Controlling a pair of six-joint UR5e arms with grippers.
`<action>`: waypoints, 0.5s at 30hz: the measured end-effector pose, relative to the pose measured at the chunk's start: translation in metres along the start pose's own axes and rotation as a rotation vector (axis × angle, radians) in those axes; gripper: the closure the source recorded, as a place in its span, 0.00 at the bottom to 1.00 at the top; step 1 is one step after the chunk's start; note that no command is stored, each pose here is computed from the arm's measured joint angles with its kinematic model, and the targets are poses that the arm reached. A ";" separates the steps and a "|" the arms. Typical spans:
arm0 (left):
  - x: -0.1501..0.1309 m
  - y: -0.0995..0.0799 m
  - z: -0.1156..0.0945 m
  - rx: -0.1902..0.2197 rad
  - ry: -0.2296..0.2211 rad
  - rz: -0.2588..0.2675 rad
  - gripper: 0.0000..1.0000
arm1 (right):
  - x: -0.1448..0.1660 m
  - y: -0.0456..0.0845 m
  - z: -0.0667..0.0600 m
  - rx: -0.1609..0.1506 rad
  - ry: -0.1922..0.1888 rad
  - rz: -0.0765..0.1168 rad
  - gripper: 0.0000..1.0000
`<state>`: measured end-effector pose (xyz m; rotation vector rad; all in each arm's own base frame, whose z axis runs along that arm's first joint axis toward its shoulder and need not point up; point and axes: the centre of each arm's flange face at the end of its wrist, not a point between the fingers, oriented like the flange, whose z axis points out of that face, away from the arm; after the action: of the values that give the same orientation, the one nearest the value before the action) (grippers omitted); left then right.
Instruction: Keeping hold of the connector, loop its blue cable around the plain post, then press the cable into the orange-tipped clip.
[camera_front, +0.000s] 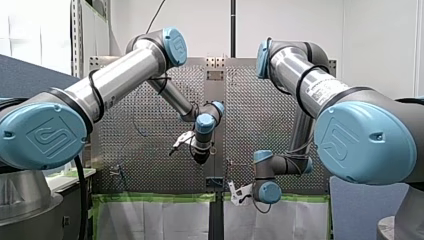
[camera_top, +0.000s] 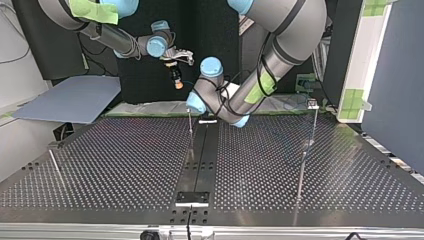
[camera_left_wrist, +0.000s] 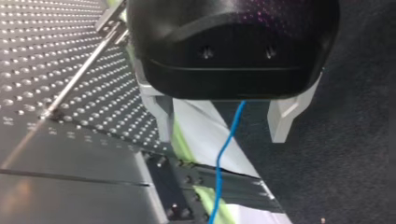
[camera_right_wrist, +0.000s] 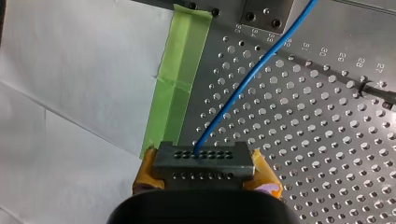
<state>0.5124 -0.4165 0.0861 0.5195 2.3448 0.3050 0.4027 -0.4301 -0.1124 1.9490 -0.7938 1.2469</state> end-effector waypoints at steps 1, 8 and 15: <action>0.001 0.001 -0.001 0.003 0.010 0.007 0.01 | 0.000 0.000 0.000 0.000 0.000 0.000 1.00; -0.002 0.005 -0.003 0.012 0.035 0.021 0.01 | 0.000 -0.001 0.000 0.001 0.001 0.000 1.00; -0.016 0.008 0.004 0.036 -0.025 -0.028 0.01 | 0.000 0.000 0.000 0.001 -0.001 -0.001 1.00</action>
<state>0.5284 -0.4165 0.0952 0.5049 2.3345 0.2426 0.4030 -0.4301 -0.1125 1.9503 -0.7929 1.2459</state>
